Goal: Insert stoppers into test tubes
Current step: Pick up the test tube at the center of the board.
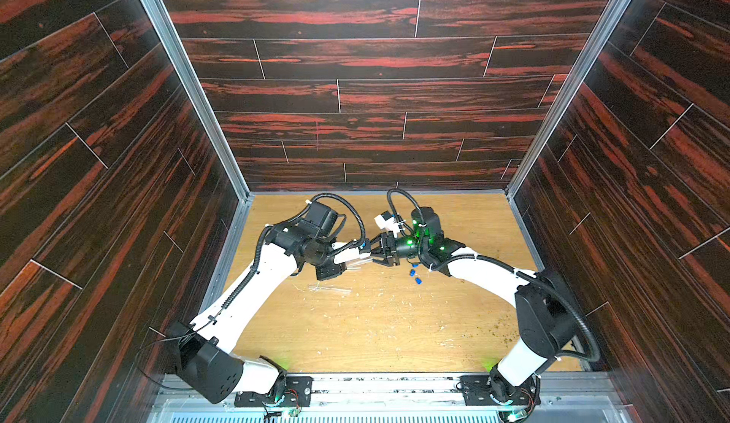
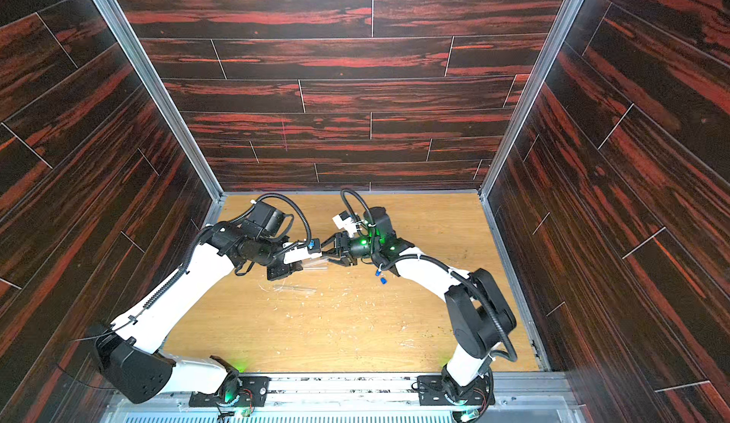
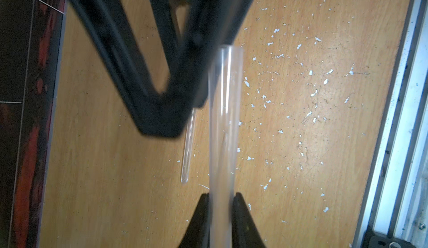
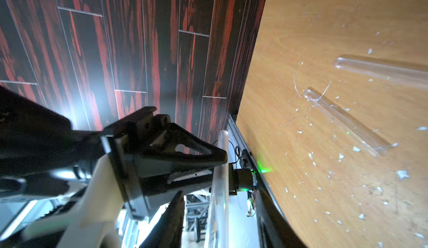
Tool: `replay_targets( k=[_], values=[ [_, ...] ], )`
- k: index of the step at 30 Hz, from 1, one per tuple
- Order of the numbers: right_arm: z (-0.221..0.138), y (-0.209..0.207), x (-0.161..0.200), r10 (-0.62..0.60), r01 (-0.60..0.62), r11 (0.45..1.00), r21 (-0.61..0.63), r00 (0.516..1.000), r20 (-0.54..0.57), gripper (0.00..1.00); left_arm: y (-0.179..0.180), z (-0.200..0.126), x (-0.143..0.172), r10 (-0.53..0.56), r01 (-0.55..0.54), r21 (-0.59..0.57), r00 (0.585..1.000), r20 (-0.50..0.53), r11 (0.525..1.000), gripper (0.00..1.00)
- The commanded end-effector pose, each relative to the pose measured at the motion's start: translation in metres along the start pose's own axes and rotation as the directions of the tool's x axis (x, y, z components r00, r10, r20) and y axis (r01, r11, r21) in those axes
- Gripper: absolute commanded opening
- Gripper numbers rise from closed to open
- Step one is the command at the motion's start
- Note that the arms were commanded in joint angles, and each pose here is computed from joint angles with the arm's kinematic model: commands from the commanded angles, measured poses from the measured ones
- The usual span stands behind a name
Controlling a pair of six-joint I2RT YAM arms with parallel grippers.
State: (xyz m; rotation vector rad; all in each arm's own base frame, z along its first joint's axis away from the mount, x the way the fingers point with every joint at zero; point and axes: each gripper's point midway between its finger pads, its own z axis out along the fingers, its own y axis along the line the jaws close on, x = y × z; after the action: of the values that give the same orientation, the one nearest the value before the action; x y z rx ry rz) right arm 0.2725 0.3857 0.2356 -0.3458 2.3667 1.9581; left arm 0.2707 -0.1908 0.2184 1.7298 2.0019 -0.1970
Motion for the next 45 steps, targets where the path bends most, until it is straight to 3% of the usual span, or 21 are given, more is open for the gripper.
replay_targets(
  k=[1,23,33,35,45],
  values=[
    [0.011,0.003,0.0,-0.006,0.005,1.0,-0.022,1.0,-0.03,0.46,0.004,-0.004,-0.004,0.03,-0.03,-0.014,1.0,-0.004,0.999,0.1],
    [0.038,-0.004,0.008,0.006,-0.008,1.0,-0.02,0.995,-0.096,0.26,0.013,-0.001,-0.008,0.023,-0.024,-0.062,1.0,-0.018,0.998,0.1],
    [0.039,-0.006,0.009,0.005,-0.007,1.0,-0.025,0.995,-0.103,0.1,0.015,-0.002,-0.012,0.015,-0.015,-0.065,1.0,-0.011,0.998,0.12],
    [0.039,-0.008,0.01,0.006,-0.008,1.0,-0.021,0.995,-0.101,0.1,0.014,-0.002,-0.011,0.011,-0.011,-0.067,1.0,-0.01,0.998,0.17],
    [0.02,-0.012,0.009,0.012,-0.013,1.0,-0.013,0.998,-0.058,0.09,0.018,-0.01,0.004,-0.066,0.059,-0.147,0.997,-0.049,0.987,0.67]
  ],
)
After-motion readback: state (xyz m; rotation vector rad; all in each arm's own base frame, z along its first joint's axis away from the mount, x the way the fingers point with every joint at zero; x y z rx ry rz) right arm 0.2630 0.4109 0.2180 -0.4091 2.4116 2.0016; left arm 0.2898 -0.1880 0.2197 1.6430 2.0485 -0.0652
